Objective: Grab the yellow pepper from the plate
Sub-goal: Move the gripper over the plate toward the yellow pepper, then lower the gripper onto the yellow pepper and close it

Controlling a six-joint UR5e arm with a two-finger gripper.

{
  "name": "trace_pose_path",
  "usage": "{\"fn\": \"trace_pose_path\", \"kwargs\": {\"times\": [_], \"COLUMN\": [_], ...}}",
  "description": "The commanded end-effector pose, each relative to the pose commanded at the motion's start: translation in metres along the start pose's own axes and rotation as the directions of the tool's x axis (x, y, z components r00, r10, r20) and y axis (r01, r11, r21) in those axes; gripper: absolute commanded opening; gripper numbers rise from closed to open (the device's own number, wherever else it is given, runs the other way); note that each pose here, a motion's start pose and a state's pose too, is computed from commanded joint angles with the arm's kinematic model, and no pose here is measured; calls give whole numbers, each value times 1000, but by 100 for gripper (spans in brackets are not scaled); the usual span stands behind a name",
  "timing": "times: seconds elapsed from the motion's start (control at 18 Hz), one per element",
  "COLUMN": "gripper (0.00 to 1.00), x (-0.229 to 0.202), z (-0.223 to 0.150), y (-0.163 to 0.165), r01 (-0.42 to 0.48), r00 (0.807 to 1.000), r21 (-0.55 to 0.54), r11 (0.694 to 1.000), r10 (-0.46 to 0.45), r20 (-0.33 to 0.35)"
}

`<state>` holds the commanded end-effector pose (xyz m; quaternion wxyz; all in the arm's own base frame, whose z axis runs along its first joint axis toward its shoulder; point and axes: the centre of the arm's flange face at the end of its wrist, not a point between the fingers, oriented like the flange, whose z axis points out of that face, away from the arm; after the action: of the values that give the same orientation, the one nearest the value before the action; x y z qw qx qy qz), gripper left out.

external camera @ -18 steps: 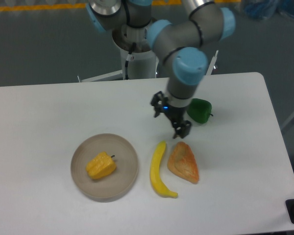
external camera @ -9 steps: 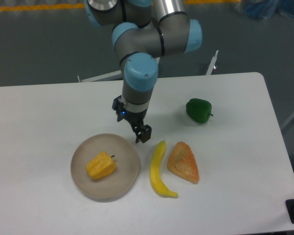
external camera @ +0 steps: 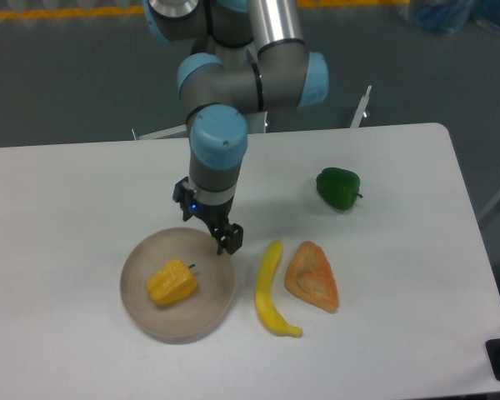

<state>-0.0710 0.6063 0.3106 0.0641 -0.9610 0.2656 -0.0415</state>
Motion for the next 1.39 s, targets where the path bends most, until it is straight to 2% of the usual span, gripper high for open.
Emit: {"fn": "trace_pose_path", "kwargs": {"times": [0.17,0.5,0.78,1.06,1.28,1.33,1.39], "gripper": [100,100,100,99,26,17,17], "x": [-5,-13,-5,0,2,2,3], "z": [19,31,54,71,64,58,52], "y": [-11,-43,-51,-58,-58,-59,-59], "r01": [34,104,87,86,85,78,75], "r00": [999,995,996,996,996,997,997], "r21": [0,5,-24,-64,-58,-50,-43], "r11": [999,995,996,994,995,996,996], "r10": [-34,-104,-88,-86,-85,-77,-75], "r20": [-1,7,-13,5,9,14,20]}}
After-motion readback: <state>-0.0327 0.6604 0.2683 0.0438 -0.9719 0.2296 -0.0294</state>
